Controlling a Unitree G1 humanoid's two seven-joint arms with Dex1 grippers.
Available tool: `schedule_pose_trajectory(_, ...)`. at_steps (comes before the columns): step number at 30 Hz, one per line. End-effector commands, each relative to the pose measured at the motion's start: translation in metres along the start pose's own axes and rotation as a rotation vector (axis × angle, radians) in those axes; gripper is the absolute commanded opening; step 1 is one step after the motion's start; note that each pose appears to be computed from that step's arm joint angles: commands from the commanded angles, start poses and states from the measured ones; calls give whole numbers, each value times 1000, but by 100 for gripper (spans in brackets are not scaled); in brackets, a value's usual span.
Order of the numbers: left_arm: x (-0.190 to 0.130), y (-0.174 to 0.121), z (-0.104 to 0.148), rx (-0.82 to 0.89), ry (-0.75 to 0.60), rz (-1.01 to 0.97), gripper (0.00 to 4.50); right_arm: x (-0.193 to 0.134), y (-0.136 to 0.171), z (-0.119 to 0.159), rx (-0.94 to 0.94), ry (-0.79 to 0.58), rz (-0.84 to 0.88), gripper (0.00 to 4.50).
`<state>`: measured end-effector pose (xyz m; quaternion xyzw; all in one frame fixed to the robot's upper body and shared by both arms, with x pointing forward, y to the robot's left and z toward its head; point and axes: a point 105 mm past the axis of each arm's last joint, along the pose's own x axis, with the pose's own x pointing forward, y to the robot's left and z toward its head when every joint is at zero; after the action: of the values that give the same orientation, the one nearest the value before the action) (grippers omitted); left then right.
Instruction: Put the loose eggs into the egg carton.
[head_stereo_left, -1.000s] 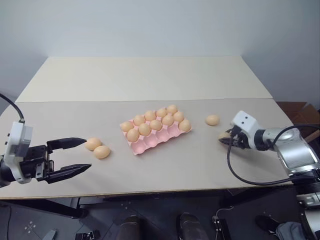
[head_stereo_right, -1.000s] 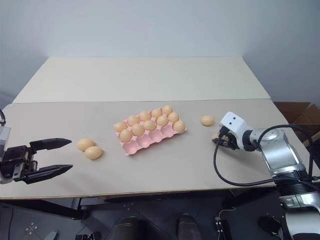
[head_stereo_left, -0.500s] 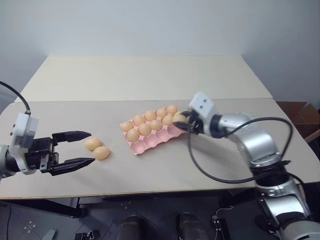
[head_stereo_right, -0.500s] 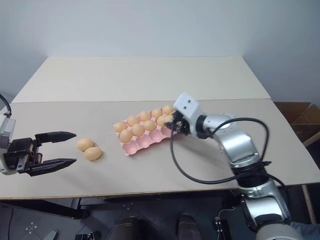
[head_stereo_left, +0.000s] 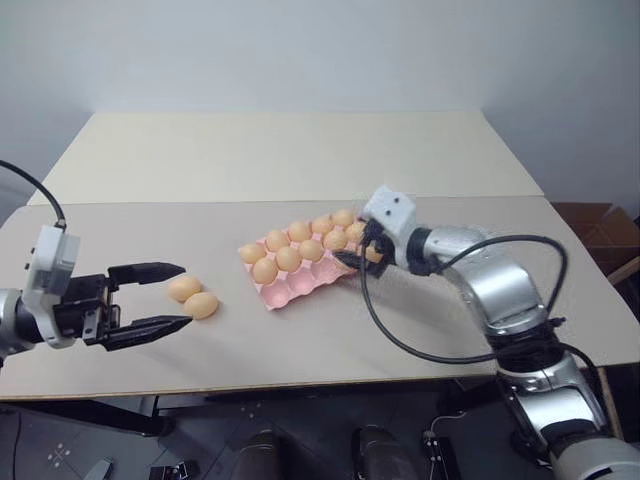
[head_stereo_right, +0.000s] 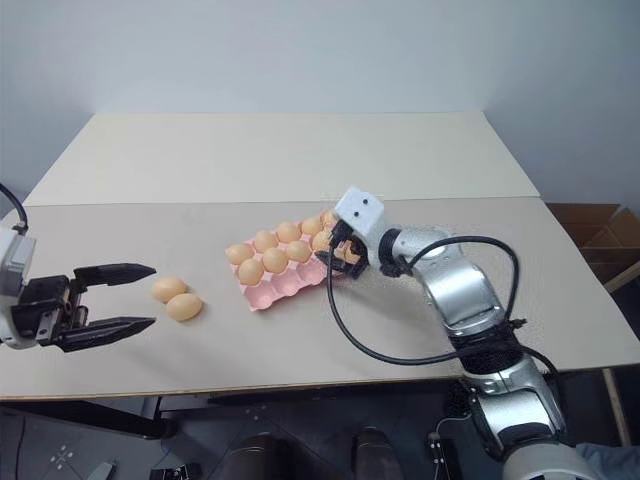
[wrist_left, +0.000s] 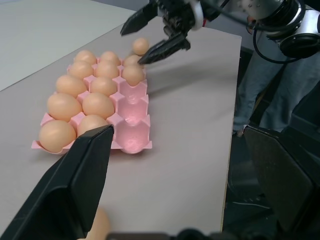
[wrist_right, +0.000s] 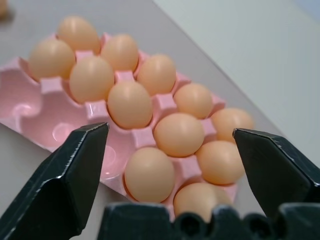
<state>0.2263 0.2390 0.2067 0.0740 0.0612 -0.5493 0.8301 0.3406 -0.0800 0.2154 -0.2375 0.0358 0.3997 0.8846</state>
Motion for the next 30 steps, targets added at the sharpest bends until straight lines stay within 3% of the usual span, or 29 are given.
schedule_pose_trajectory(1,-4,-2,6,26,-2,-3,450,-44,-10,6,1,-28,-36,446)
schedule_pose_trajectory(8,-13,2,2,32,12,35,450,-125,-23,-52,26,73,-60,446)
schedule_pose_trajectory(12,-15,5,0,29,16,40,450,-142,-24,-80,65,102,-73,446)
schedule_pose_trajectory(20,-11,6,0,36,6,33,450,-128,-28,-83,63,97,-92,446)
schedule_pose_trajectory(30,-5,12,6,58,-6,17,450,-48,-89,-109,6,201,-245,446)
